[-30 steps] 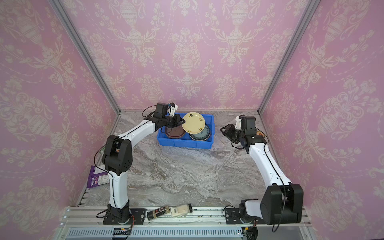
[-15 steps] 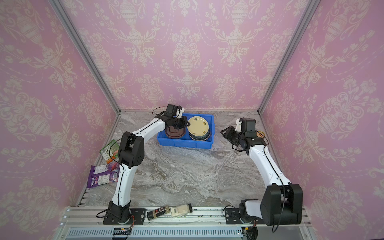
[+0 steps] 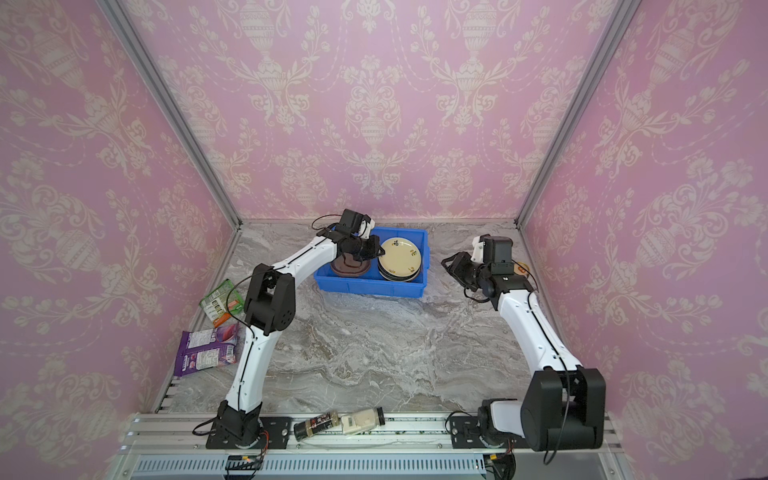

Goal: Place the plates into the plastic bin on the countertop
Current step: 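Lower the cream plate onto the stack with the left gripper while the right withdraws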

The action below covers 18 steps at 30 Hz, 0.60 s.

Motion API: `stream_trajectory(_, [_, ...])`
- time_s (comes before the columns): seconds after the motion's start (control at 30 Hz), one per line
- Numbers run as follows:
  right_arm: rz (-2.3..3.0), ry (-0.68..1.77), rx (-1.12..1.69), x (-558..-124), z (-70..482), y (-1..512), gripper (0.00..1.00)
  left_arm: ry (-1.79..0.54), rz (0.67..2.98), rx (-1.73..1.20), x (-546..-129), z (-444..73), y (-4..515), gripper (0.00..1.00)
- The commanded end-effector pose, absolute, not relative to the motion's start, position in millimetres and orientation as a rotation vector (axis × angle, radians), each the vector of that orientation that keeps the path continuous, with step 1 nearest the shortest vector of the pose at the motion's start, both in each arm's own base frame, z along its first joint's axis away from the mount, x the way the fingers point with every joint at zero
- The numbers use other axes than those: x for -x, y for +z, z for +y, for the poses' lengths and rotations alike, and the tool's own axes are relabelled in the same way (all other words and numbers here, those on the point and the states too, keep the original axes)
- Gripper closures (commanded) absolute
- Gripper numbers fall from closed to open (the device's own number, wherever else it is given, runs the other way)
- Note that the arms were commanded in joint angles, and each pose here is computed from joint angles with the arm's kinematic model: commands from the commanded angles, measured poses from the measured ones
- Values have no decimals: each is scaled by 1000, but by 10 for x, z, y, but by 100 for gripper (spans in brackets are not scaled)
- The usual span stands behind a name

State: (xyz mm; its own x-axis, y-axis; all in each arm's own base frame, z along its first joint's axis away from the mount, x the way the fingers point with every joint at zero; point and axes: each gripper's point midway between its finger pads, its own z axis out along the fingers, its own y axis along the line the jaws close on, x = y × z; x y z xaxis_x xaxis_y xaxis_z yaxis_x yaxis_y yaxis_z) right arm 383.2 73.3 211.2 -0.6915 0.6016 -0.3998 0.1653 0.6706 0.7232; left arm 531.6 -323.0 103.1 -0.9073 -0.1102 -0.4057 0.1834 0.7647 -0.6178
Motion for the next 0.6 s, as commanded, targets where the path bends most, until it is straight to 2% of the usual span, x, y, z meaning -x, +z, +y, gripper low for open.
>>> stream_trajectory(0.0, [2232, 914, -584, -3810, 744, 2124, 57, -899, 2523, -130, -5323, -3292, 1054, 82])
stream_trajectory(0.1, [2228, 920, -582, -3819, 751, 2125, 57, -858, 2526, -151, -5319, -3270, 1082, 73])
stream_trajectory(0.4, [2223, 923, -583, -3808, 753, 2135, 57, -708, 2552, -178, -5326, -3082, 1091, 62])
stream_trajectory(0.57, [2224, 936, -583, -3814, 766, 2115, 57, -676, 2550, -175, -5345, -3021, 1113, 60])
